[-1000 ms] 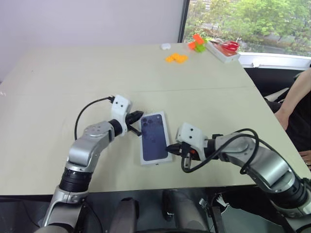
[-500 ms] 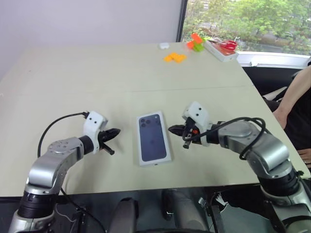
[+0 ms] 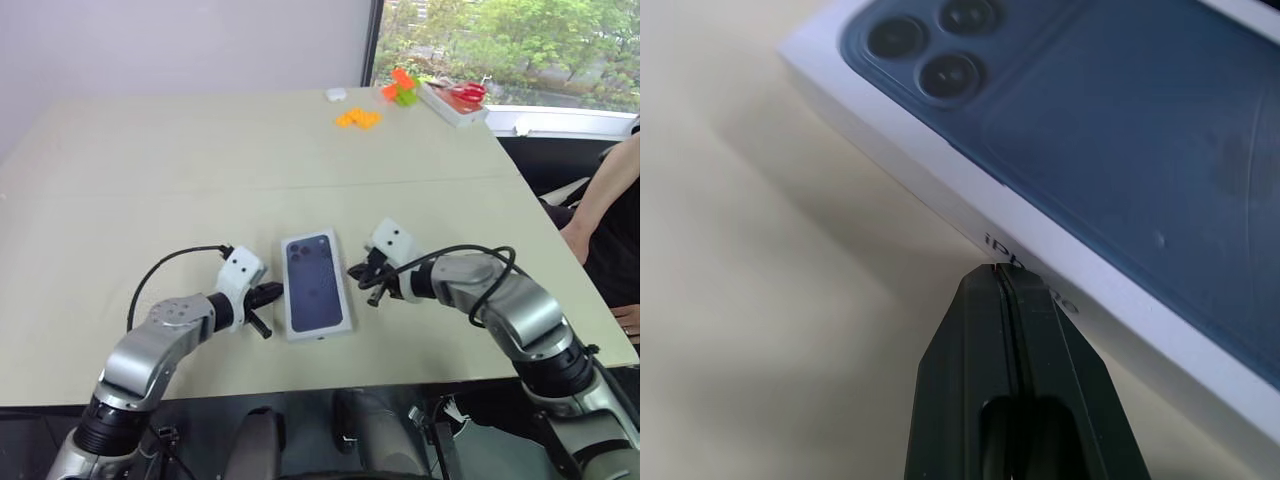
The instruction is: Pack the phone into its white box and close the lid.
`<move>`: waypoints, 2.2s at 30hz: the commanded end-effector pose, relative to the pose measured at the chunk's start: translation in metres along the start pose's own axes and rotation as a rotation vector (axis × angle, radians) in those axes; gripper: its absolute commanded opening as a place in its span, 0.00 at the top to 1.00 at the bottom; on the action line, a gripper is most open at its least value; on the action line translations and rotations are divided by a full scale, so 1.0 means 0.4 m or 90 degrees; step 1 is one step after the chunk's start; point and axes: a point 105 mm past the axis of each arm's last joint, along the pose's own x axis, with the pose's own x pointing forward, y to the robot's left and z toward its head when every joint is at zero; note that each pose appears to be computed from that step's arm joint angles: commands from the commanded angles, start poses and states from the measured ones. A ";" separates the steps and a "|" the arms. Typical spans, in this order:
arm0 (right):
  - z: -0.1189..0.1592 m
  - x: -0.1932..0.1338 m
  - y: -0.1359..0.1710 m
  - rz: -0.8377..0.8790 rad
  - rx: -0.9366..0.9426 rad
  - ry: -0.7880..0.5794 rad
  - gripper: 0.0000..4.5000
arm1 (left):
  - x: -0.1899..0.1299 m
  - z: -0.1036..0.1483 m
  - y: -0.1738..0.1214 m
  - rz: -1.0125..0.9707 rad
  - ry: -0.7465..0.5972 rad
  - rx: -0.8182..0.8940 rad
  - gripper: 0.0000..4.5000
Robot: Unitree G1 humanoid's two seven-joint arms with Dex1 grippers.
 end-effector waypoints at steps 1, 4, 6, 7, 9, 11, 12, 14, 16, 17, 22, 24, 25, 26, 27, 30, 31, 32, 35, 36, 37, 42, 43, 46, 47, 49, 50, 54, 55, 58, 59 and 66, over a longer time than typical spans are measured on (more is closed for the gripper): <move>0.050 -0.009 0.022 0.018 -0.041 -0.043 1.00 | -0.005 0.059 -0.012 -0.013 -0.057 0.006 0.99; 0.053 -0.010 0.031 0.028 -0.043 -0.047 1.00 | -0.007 0.068 -0.019 -0.023 -0.070 -0.004 0.99; 0.053 -0.009 0.035 0.032 -0.043 -0.048 1.00 | -0.009 0.071 -0.022 -0.027 -0.074 -0.007 0.99; 0.053 -0.008 0.037 0.033 -0.043 -0.048 1.00 | -0.011 0.072 -0.024 -0.029 -0.076 -0.010 0.99; 0.052 -0.008 0.038 0.034 -0.043 -0.047 1.00 | -0.013 0.075 -0.028 -0.034 -0.080 -0.014 0.99; 0.051 -0.008 0.038 0.034 -0.043 -0.046 1.00 | -0.014 0.075 -0.029 -0.035 -0.080 -0.016 0.99; 0.050 -0.008 0.037 0.034 -0.043 -0.046 1.00 | -0.014 0.076 -0.031 -0.037 -0.081 -0.017 0.99; 0.049 -0.009 0.034 0.031 -0.042 -0.044 1.00 | -0.014 0.079 -0.034 -0.041 -0.084 -0.018 0.99; 0.047 -0.010 0.029 0.027 -0.041 -0.042 1.00 | -0.013 0.081 -0.038 -0.044 -0.085 -0.019 0.99; 0.045 -0.011 0.026 0.024 -0.040 -0.040 1.00 | -0.013 0.082 -0.040 -0.045 -0.085 -0.019 0.99; 0.039 -0.009 0.023 0.021 -0.037 -0.035 1.00 | -0.013 0.081 -0.046 -0.052 -0.084 -0.019 0.99; 0.035 -0.009 0.024 0.021 -0.035 -0.033 1.00 | -0.013 0.078 -0.048 -0.054 -0.081 -0.018 0.99; 0.035 -0.009 0.025 0.021 -0.034 -0.033 1.00 | -0.013 0.077 -0.048 -0.054 -0.079 -0.017 0.99; 0.034 -0.008 0.025 0.022 -0.033 -0.032 1.00 | -0.013 0.076 -0.048 -0.054 -0.078 -0.017 0.99; 0.033 -0.008 0.026 0.022 -0.033 -0.032 1.00 | -0.013 0.075 -0.048 -0.053 -0.077 -0.018 0.99; 0.030 -0.004 0.029 0.024 -0.030 -0.029 1.00 | -0.013 0.072 -0.048 -0.054 -0.073 -0.018 0.99; 0.028 -0.003 0.030 0.025 -0.030 -0.028 1.00 | -0.013 0.069 -0.048 -0.054 -0.070 -0.018 0.99; 0.026 -0.001 0.031 0.026 -0.028 -0.027 1.00 | -0.013 0.067 -0.048 -0.053 -0.068 -0.017 0.99; 0.022 0.002 0.031 0.025 -0.024 -0.024 1.00 | -0.011 0.060 -0.045 -0.047 -0.061 -0.017 0.99; 0.020 0.003 0.030 0.024 -0.023 -0.023 1.00 | -0.011 0.059 -0.045 -0.047 -0.060 -0.017 0.99; 0.018 0.004 0.029 0.023 -0.022 -0.020 1.00 | -0.010 0.057 -0.045 -0.046 -0.059 -0.017 0.99; 0.010 0.010 0.023 0.016 -0.014 -0.014 1.00 | -0.004 0.056 -0.043 -0.041 -0.058 -0.017 0.99; 0.009 0.011 0.022 0.015 -0.013 -0.013 1.00 | -0.003 0.056 -0.042 -0.040 -0.058 -0.016 0.99; 0.005 0.013 0.020 0.012 -0.008 -0.011 1.00 | 0.000 0.059 -0.042 -0.037 -0.062 -0.018 0.99; 0.005 0.013 0.020 0.012 -0.006 -0.010 1.00 | 0.000 0.059 -0.043 -0.037 -0.062 -0.019 0.99; 0.003 0.014 0.020 0.011 -0.006 -0.009 1.00 | 0.000 0.060 -0.044 -0.038 -0.062 -0.019 0.99; 0.001 0.015 0.021 0.012 -0.005 -0.007 1.00 | 0.000 0.059 -0.044 -0.039 -0.061 -0.018 0.99; -0.006 0.018 0.023 0.013 -0.002 -0.003 1.00 | -0.003 0.063 -0.046 -0.043 -0.063 -0.014 0.99; -0.005 0.017 0.023 0.012 -0.002 -0.004 1.00 | -0.004 0.067 -0.046 -0.043 -0.067 -0.014 0.99; 0.000 0.015 0.018 0.008 -0.003 -0.007 1.00 | -0.007 0.076 -0.046 -0.046 -0.074 -0.014 0.99; 0.002 0.014 0.017 0.007 -0.004 -0.008 1.00 | -0.007 0.078 -0.046 -0.047 -0.075 -0.013 0.99; 0.005 0.003 0.002 -0.008 -0.009 -0.007 1.00 | -0.009 0.087 -0.050 -0.052 -0.080 -0.009 0.99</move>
